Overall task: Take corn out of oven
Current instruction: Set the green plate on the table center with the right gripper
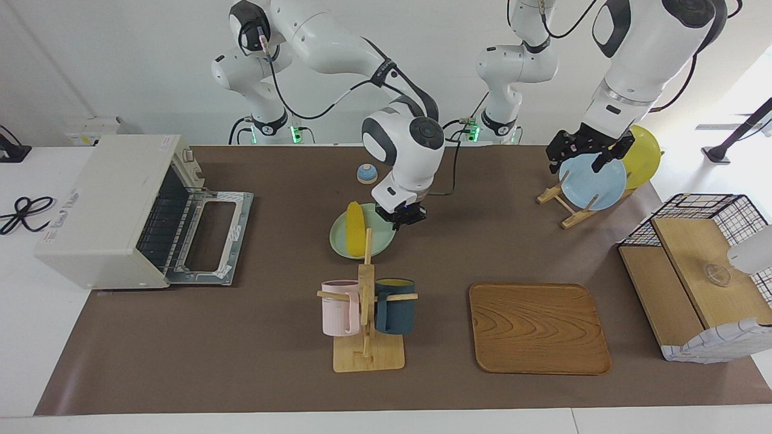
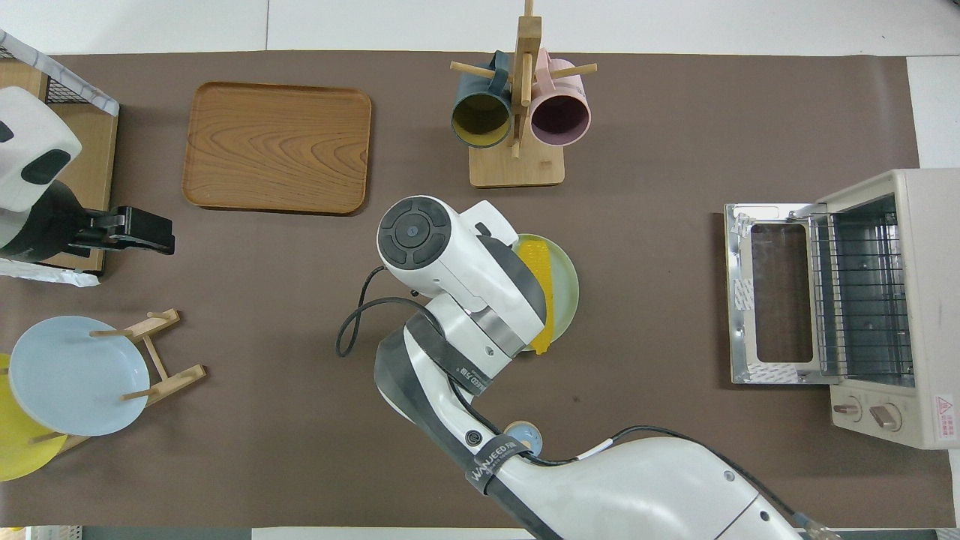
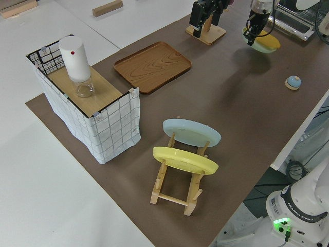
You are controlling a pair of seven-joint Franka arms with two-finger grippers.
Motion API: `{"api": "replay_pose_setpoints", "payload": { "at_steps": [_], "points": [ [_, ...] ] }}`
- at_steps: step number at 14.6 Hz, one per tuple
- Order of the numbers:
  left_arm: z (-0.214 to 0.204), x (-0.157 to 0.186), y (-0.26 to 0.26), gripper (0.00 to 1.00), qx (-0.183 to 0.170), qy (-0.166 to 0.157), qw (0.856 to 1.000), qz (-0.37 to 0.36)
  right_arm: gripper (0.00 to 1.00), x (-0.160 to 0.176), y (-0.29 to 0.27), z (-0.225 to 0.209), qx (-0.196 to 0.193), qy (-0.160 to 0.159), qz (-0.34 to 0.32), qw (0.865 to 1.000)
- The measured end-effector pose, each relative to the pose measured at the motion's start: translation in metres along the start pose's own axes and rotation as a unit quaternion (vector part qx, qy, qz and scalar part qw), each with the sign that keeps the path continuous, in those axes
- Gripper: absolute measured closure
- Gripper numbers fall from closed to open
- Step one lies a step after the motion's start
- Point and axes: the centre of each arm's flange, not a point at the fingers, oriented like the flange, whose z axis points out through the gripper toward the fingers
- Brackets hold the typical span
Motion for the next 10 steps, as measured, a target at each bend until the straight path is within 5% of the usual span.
{"api": "replay_pose_setpoints", "payload": {
  "at_steps": [4,7,10],
  "points": [
    [0.000,0.000,0.000,0.00,0.000,0.000,1.000,0.000,0.97,0.010,0.007,0.005,0.041,-0.029,0.053,0.997],
    [0.000,0.000,0.000,0.00,0.000,0.001,1.000,0.000,0.74,0.021,0.016,-0.005,0.059,-0.026,0.071,0.995],
    [0.000,0.000,0.000,0.00,0.000,0.002,1.000,0.000,0.73,0.035,0.029,-0.026,0.069,-0.017,0.081,0.994]
  ]
}}
